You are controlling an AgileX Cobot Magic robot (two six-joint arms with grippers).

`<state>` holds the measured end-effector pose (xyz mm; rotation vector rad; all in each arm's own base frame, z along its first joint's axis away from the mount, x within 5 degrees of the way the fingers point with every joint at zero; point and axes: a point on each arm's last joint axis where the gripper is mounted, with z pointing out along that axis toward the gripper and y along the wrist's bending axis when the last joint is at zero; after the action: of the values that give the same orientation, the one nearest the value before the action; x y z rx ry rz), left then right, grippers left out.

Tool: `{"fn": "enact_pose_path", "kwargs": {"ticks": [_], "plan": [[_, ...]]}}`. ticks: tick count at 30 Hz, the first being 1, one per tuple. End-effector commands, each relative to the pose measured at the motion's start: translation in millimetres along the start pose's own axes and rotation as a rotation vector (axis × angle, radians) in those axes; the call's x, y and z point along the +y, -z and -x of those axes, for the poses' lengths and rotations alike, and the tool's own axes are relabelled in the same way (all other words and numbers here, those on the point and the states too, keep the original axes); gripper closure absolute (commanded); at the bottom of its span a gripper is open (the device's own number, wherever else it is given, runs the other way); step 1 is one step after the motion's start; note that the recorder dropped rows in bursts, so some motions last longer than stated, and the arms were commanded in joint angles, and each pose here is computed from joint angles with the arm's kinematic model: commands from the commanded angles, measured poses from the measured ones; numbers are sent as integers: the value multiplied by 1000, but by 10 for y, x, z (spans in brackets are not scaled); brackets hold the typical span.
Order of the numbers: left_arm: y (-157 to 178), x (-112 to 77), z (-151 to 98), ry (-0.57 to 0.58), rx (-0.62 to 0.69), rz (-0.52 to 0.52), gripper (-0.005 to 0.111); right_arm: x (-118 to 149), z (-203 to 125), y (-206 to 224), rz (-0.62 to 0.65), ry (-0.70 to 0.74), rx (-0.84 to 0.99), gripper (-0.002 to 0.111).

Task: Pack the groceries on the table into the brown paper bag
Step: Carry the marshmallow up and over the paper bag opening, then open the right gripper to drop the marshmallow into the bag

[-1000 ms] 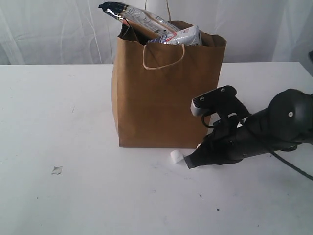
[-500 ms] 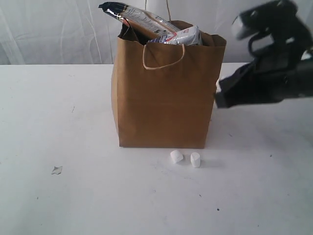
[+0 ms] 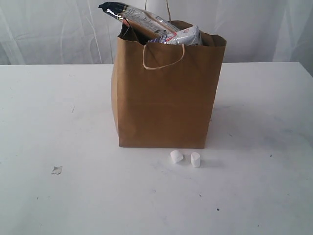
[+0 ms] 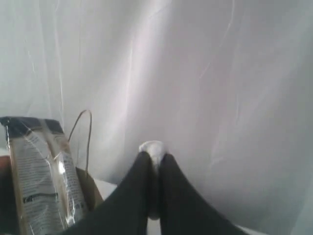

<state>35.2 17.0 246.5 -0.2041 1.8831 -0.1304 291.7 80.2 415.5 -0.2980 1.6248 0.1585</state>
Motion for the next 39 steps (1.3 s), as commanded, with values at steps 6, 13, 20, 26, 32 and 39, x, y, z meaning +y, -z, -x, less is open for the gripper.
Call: {"fn": "enact_pose_path", "kwargs": {"ticks": [6, 13, 20, 26, 32, 39], "plan": [[-1, 4, -7, 7, -5, 1, 107, 117, -394, -260, 162, 176, 287, 108], [-1, 4, -7, 7, -5, 1, 107, 193, -306, -267, 236, 158, 185, 108], [-1, 4, -7, 7, -5, 1, 107, 425, -450, -471, 488, 144, 89, 108], [-1, 4, -7, 7, -5, 1, 107, 435, -622, -661, 489, 139, 84, 108], [-1, 4, -7, 7, -5, 1, 107, 475, -771, -783, 527, 103, 92, 107], [-1, 4, -7, 7, -5, 1, 107, 447, -756, -801, 491, 119, 73, 57]]}}
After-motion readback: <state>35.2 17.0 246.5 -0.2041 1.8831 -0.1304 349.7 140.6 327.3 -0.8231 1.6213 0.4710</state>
